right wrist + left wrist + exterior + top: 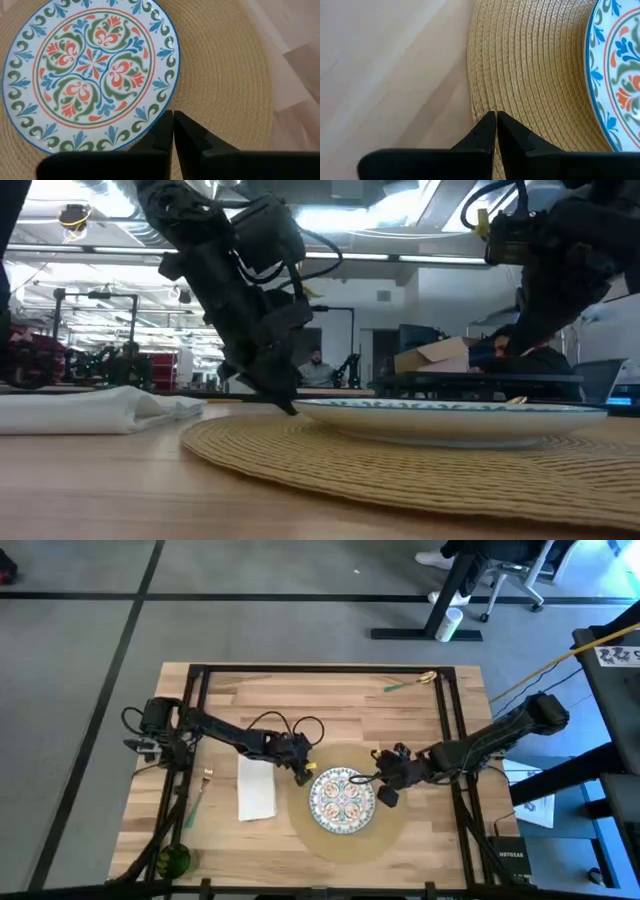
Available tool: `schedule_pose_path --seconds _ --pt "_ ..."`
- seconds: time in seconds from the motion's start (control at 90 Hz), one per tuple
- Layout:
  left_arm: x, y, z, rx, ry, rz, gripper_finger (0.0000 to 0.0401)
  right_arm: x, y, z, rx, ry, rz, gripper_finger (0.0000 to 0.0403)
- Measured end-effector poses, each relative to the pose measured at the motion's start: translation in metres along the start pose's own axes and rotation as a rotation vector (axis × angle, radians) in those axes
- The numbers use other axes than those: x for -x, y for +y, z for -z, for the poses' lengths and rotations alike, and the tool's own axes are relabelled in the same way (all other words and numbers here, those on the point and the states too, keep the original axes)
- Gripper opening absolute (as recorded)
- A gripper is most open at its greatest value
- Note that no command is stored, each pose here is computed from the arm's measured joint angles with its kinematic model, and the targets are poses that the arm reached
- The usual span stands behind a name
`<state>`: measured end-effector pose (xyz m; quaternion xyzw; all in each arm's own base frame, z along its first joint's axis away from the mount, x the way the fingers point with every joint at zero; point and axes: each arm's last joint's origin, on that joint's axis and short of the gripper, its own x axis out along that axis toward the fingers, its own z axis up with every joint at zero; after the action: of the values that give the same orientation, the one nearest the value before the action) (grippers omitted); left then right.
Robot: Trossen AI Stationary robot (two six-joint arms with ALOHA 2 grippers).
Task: Set table place
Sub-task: Adjust the brown placemat
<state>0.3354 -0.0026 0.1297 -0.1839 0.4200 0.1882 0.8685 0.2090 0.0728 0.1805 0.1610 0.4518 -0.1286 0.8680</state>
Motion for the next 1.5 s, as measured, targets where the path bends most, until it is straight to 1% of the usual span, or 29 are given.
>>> schedule_pose_path --seconds 0.089,0.333,0.6,0.7,0.944,1.2,1.5 --pt "0.0 0.002 -0.001 -0.008 -0.008 -0.016 0.0 0.0 0.0 0.0 0.0 0.0 0.0 0.0" --pt "-0.001 0.01 -0.006 0.015 -0.016 -0.031 0.0 0.0 0.0 0.0 0.0 -0.001 0.0 0.0" --pt "0.001 0.007 -0.014 -0.001 -0.08 0.004 0.0 0.0 0.0 0.0 -0.002 -0.003 -0.001 0.0" --pt "0.001 0.007 -0.014 0.0 -0.075 0.01 0.0 0.0 0.0 0.0 -0.002 -0.003 -0.001 0.0" --pt "0.002 -0.004 -0.008 -0.022 -0.064 0.046 0.0 0.0 0.0 0.0 -0.001 -0.003 0.0 0.0" --pt "-0.001 -0.003 -0.006 -0.023 -0.063 0.017 0.0 0.0 0.0 0.0 -0.001 -0.002 0.0 0.0" --pt "-0.012 -0.002 -0.001 0.001 -0.044 0.004 0.0 0.0 0.0 0.0 -0.001 -0.002 -0.001 0.0"
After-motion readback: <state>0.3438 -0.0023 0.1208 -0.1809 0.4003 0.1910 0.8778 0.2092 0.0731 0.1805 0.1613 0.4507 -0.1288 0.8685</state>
